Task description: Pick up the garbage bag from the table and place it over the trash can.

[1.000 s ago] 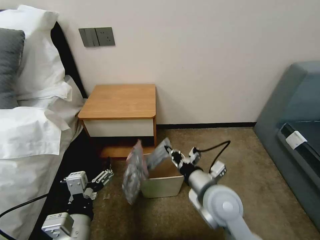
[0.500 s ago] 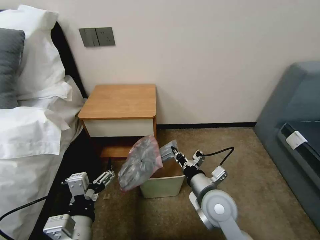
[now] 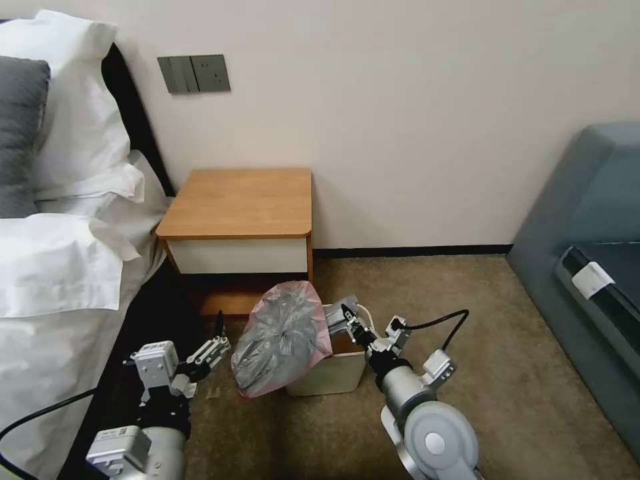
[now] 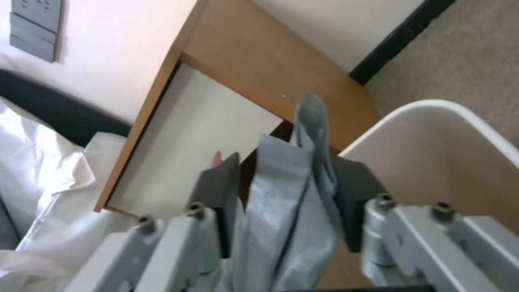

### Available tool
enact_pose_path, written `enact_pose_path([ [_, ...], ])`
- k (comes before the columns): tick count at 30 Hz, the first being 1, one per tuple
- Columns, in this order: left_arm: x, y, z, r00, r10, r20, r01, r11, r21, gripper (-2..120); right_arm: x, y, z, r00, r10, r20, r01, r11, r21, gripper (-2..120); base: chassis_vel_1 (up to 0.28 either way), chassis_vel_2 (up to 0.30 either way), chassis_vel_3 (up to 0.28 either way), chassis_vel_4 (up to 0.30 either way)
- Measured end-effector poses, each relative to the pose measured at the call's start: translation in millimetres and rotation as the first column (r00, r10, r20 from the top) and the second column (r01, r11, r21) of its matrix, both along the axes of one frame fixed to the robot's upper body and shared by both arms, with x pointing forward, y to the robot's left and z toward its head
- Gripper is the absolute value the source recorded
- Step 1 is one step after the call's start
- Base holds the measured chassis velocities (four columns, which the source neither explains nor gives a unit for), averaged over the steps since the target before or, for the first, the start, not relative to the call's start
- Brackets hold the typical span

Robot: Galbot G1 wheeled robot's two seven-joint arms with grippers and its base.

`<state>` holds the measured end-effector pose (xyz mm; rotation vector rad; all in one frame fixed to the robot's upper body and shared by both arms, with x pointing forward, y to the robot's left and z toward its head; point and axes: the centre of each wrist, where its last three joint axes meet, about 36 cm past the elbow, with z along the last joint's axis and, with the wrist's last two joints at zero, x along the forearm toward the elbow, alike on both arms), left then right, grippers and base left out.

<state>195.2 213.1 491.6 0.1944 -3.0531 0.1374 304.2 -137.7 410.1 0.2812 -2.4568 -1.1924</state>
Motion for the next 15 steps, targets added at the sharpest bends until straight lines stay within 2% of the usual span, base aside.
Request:
enact_pose_path([
  [1, 1, 0, 0, 1.000, 0.000, 0.005, 0.000, 1.000, -0.002, 100, -1, -1, 3, 1.000, -0.003, 0.000, 0.003, 1.000, 0.002, 47, 0.000, 0.000, 0.000, 0.000],
  [2, 1, 0, 0, 1.000, 0.000, 0.005, 0.000, 1.000, -0.002, 100, -1, -1, 3, 1.000, -0.003, 0.000, 0.003, 1.000, 0.002, 47, 0.000, 0.000, 0.000, 0.000],
  [5, 3, 0, 1, 1.000, 0.000, 0.021, 0.001, 1.000, -0.009, 100, -4, -5, 8, 1.000, -0.005, -0.002, 0.005, 1.000, 0.004, 62, 0.000, 0.000, 0.000, 0.000],
  [6, 3, 0, 1, 1.000, 0.000, 0.021, 0.001, 1.000, -0.009, 100, -4, -5, 8, 1.000, -0.005, -0.002, 0.005, 1.000, 0.004, 62, 0.000, 0.000, 0.000, 0.000],
  [9, 4, 0, 2, 1.000, -0.002, 0.029, 0.002, 1.000, -0.014, 100, -6, -11, 12, 1.000, -0.008, 0.004, 0.009, 1.000, -0.009, 76, 0.000, 0.000, 0.000, 0.000],
  [10, 4, 0, 2, 1.000, -0.002, 0.029, 0.002, 1.000, -0.014, 100, -6, -11, 12, 1.000, -0.008, 0.004, 0.009, 1.000, -0.009, 76, 0.000, 0.000, 0.000, 0.000],
  [13, 6, 1, 3, 0.999, -0.006, 0.034, 0.007, 1.000, -0.015, 100, -8, -21, 18, 1.000, -0.020, 0.020, 0.021, 0.999, -0.028, 90, 0.000, 0.000, 0.000, 0.000],
  [15, 6, 1, 3, 0.999, -0.008, 0.036, 0.009, 1.000, -0.015, 100, -8, -23, 20, 0.999, -0.023, 0.025, 0.023, 0.999, -0.033, 93, 0.000, 0.000, 0.000, 0.000],
])
